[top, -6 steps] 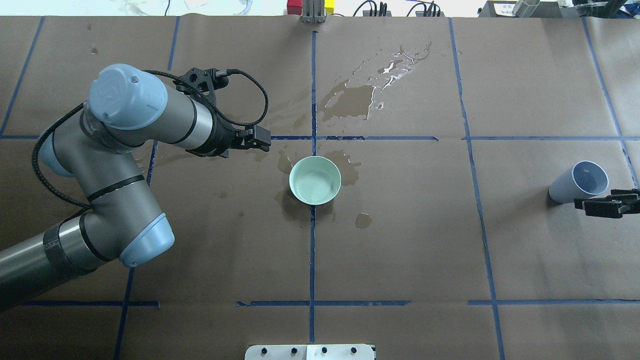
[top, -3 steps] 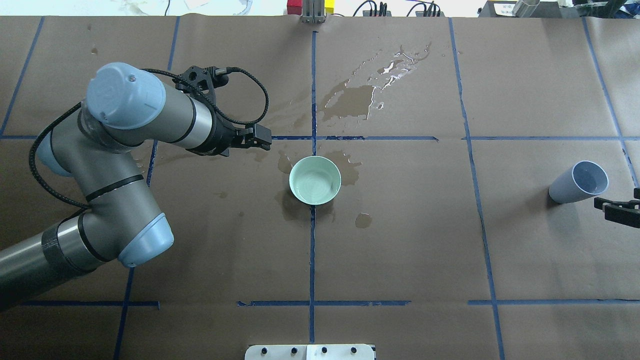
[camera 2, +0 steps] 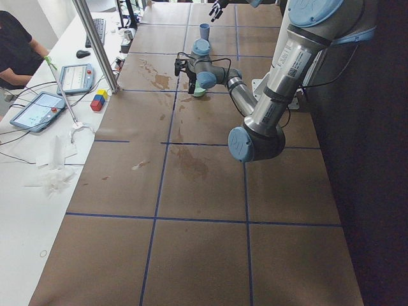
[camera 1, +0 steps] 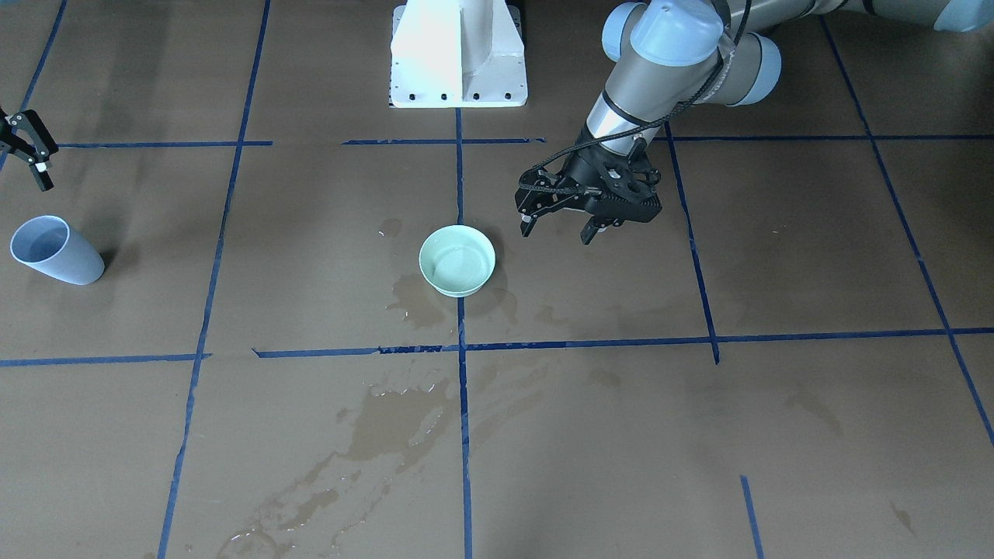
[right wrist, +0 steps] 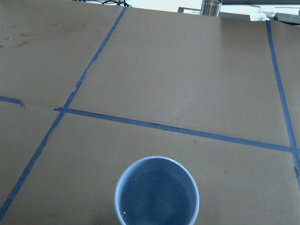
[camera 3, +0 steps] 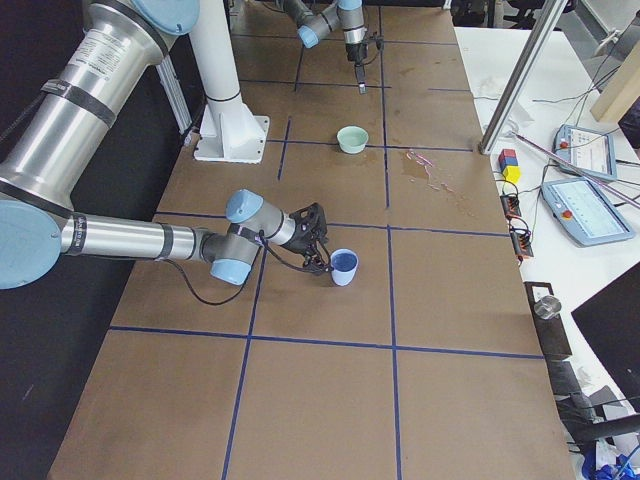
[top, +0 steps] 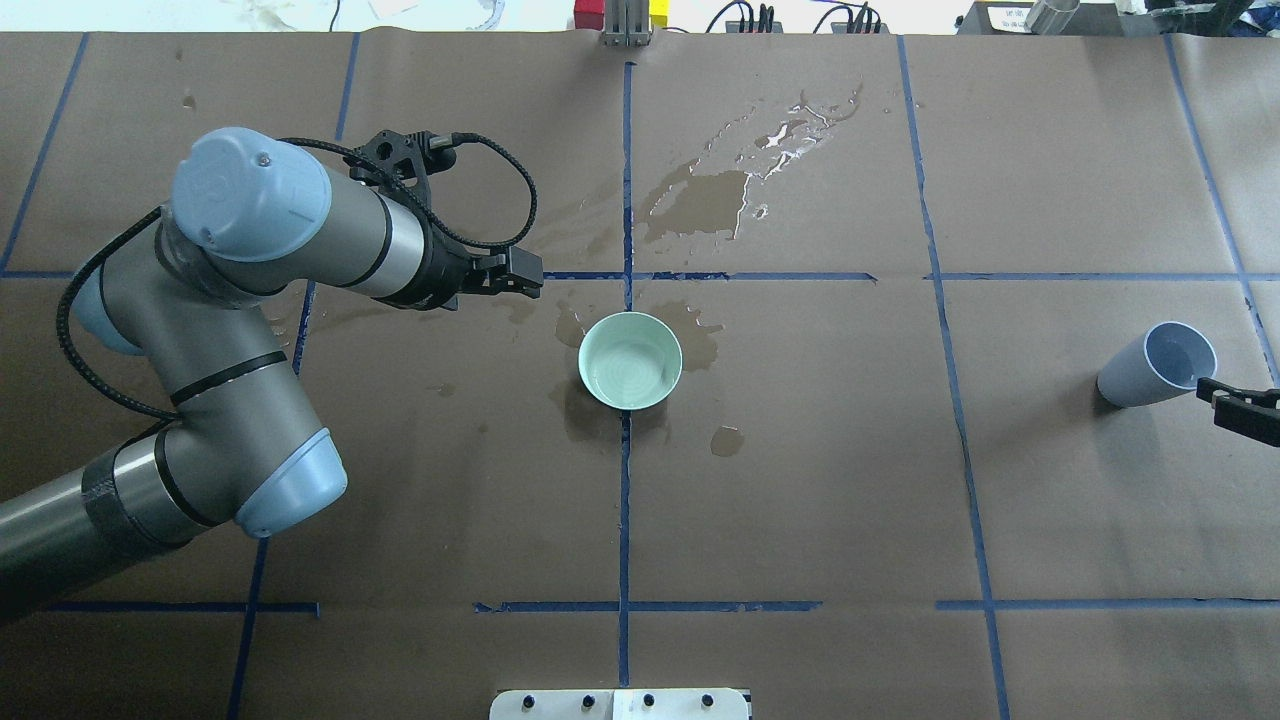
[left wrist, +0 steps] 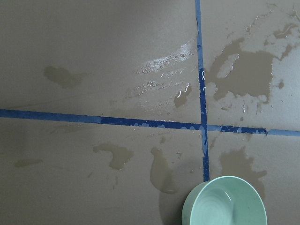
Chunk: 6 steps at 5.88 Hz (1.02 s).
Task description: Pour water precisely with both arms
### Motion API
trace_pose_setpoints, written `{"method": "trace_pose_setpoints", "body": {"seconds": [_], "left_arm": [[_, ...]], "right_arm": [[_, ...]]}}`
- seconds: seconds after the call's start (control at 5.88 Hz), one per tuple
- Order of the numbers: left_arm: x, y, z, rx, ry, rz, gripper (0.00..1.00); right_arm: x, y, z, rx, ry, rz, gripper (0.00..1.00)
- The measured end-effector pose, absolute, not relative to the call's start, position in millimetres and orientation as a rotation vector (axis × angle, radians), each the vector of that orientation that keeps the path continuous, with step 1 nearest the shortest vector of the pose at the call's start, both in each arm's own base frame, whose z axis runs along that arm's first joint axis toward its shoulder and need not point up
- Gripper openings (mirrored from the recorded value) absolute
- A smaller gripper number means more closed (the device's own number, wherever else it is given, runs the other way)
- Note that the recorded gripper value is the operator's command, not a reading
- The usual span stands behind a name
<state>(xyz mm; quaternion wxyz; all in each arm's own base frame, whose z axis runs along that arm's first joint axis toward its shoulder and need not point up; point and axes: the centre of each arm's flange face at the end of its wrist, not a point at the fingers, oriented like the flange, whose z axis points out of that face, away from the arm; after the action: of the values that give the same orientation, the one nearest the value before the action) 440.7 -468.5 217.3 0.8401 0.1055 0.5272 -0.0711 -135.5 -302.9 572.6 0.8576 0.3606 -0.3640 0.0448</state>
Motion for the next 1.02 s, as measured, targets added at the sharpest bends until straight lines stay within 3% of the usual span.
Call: {"method": "trace_pose_setpoints", "body": {"seconds": [1.02], "left_arm": [[439.6, -467.5, 215.4, 0.225, 1.120, -0.147, 1.00]], "right_arm": [[-187.4, -265.6, 605.9, 1.031, -0.634, 0.237, 1.00]]}}
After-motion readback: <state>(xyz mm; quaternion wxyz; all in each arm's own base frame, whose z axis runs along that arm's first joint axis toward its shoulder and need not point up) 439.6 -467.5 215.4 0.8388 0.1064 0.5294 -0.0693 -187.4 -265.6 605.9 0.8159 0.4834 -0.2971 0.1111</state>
